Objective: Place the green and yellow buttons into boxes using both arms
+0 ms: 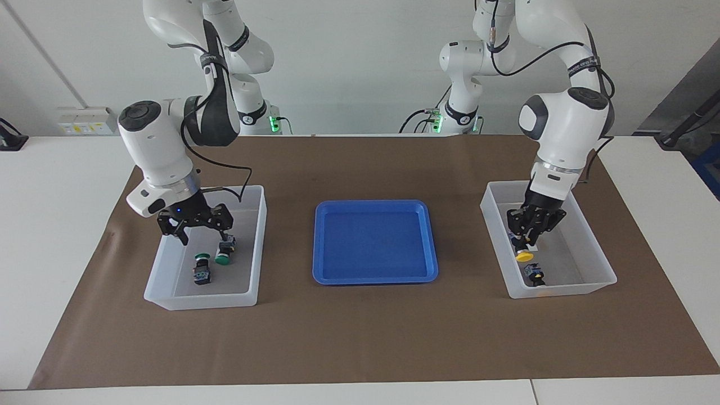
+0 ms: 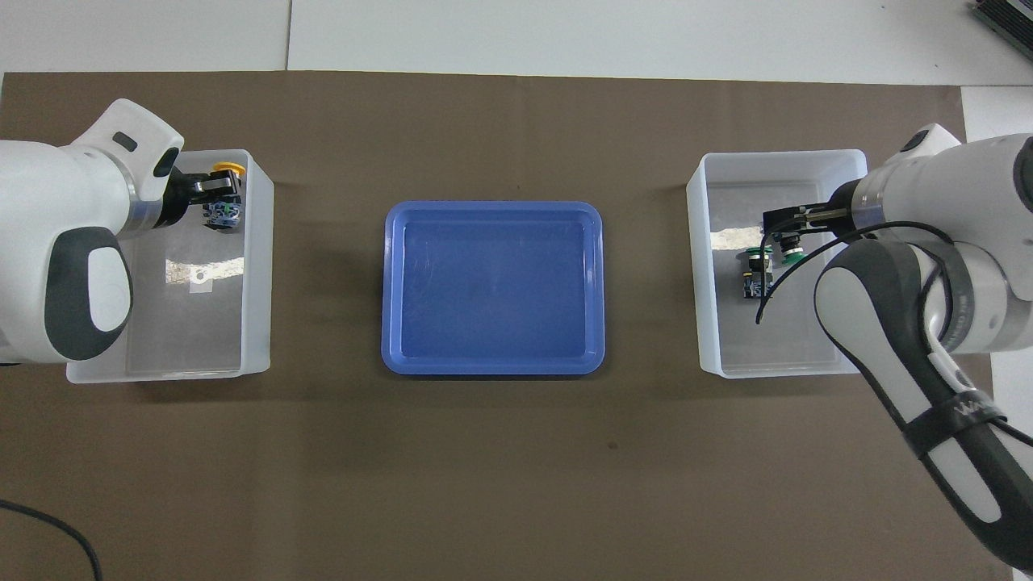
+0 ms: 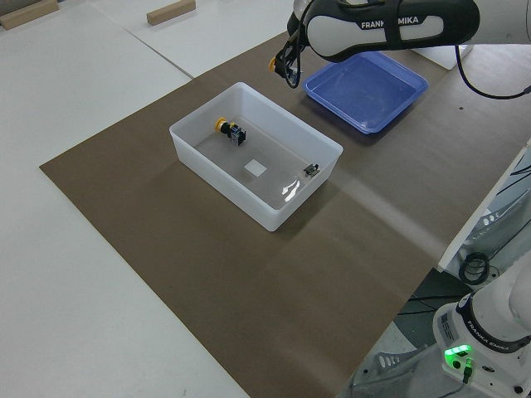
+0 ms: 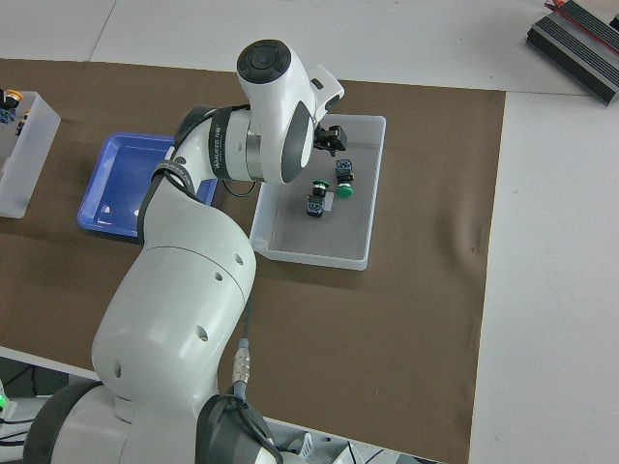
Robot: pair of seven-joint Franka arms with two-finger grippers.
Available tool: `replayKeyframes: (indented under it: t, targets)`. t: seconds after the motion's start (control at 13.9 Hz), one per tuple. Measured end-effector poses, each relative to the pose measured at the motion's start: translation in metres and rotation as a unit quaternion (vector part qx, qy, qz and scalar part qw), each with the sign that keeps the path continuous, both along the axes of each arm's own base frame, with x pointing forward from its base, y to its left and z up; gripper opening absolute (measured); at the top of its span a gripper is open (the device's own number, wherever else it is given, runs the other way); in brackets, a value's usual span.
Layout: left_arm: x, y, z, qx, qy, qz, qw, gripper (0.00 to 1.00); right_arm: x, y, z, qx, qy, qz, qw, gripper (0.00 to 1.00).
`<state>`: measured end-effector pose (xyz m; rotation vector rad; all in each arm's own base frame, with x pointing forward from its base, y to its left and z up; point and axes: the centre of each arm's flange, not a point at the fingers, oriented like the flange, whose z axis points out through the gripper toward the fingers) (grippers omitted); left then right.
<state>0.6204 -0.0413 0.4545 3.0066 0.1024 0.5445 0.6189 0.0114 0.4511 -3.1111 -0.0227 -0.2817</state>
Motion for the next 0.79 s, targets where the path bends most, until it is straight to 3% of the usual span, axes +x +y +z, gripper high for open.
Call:
replayKeyframes:
  t: [0.22, 0.5, 0.79]
  targets:
    - [0.000, 0.055, -0.010, 0.020, -0.004, -0.006, 1.000, 0.35, -0.009, -0.005, 0.057, -0.002, -0.003, -0.020, 1.000, 1.00]
    - [-0.009, 0.119, -0.035, 0.052, 0.001, -0.038, 0.998, 0.35, -0.034, -0.016, 0.125, -0.005, 0.014, -0.030, 0.999, 1.00]
    - [-0.009, 0.125, -0.055, 0.048, 0.009, -0.040, 0.998, 0.35, -0.048, -0.039, 0.172, -0.006, 0.031, -0.050, 0.998, 1.00]
